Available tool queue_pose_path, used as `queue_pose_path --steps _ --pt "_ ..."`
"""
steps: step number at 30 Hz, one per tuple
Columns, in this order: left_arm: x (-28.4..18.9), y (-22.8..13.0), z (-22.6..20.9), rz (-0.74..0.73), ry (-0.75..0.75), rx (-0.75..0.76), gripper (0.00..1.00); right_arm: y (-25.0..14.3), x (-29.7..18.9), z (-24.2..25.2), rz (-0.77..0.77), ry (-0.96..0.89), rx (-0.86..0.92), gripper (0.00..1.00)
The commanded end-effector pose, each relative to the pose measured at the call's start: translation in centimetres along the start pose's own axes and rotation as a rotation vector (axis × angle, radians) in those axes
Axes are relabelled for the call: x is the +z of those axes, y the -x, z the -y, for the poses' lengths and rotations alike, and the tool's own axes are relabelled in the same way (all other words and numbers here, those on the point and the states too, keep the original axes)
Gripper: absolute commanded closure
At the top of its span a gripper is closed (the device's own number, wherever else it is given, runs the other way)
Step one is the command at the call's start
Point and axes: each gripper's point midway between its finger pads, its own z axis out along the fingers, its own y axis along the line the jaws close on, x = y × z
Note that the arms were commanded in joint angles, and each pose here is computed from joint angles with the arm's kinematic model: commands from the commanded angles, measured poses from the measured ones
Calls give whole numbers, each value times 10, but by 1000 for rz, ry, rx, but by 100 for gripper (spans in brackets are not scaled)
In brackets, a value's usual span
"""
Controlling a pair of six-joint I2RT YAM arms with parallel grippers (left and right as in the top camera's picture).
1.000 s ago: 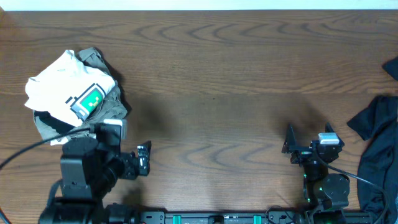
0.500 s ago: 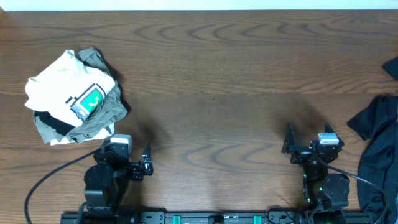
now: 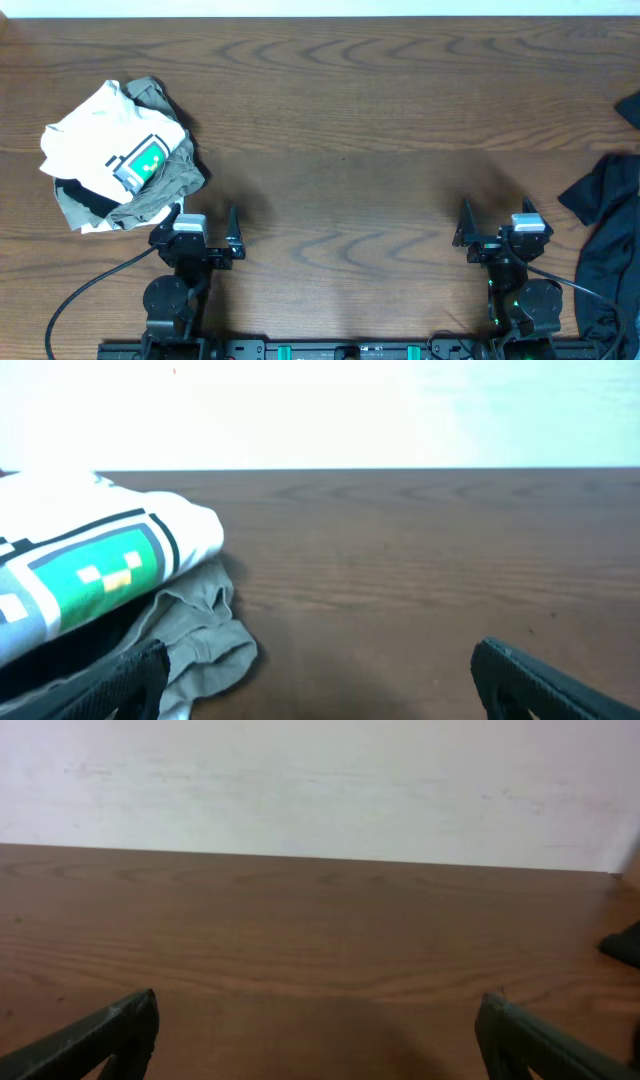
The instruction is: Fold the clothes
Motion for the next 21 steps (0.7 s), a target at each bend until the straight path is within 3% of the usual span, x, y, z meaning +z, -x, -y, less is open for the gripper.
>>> queue_pose_path --steps 1,21 --pt "3 -13 -6 -19 32 14 2 -1 0 1 0 0 -10 1" --pt "5 -12 14 7 -50 26 2 -1 0 1 0 0 -10 1"
